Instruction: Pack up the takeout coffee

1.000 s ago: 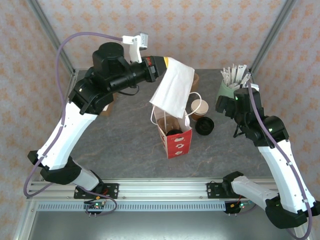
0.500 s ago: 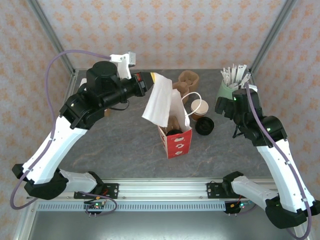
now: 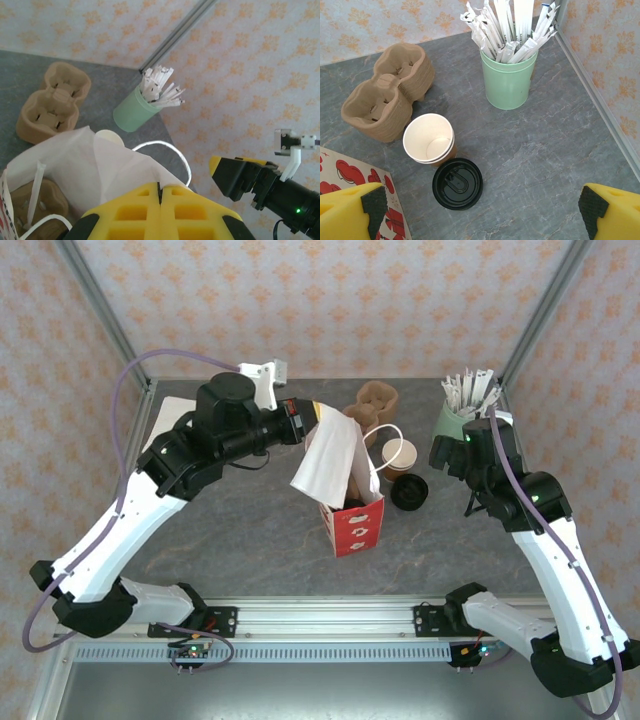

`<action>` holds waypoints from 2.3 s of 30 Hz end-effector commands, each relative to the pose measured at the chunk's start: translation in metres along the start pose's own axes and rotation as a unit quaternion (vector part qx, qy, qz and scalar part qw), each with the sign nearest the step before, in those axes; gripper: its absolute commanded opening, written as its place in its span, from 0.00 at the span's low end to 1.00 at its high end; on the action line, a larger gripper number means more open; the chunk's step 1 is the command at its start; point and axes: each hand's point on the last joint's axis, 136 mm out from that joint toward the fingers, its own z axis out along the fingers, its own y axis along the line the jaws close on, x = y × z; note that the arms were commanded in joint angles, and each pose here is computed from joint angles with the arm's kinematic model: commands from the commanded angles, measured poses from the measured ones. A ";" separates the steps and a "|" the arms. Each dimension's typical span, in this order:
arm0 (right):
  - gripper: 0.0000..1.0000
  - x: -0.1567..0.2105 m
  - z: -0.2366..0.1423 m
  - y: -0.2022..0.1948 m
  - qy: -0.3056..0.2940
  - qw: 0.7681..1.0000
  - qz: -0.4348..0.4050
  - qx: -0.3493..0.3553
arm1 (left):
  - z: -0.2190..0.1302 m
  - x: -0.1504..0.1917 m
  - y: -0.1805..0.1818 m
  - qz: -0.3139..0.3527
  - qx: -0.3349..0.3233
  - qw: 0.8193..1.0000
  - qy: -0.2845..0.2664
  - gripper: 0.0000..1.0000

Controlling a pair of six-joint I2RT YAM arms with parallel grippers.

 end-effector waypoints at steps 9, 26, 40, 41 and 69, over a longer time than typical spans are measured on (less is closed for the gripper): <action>0.99 0.000 0.003 -0.003 -0.003 1.000 0.002 0.007 | -0.012 0.028 0.012 0.044 -0.071 0.995 0.053 0.00; 0.99 0.003 0.006 -0.007 0.002 1.000 -0.016 0.022 | 0.006 0.048 0.010 0.168 -0.166 0.963 0.129 0.00; 0.99 0.000 0.002 0.008 0.000 1.000 -0.011 -0.023 | -0.027 0.015 0.003 0.205 -0.185 0.958 0.075 0.00; 0.99 -0.001 0.002 0.009 -0.001 1.000 -0.008 -0.025 | -0.021 0.020 0.002 0.204 -0.180 0.959 0.085 0.00; 0.99 0.009 0.002 0.001 0.017 0.999 -0.026 -0.007 | 0.073 0.069 0.022 0.213 -0.191 0.940 0.186 0.32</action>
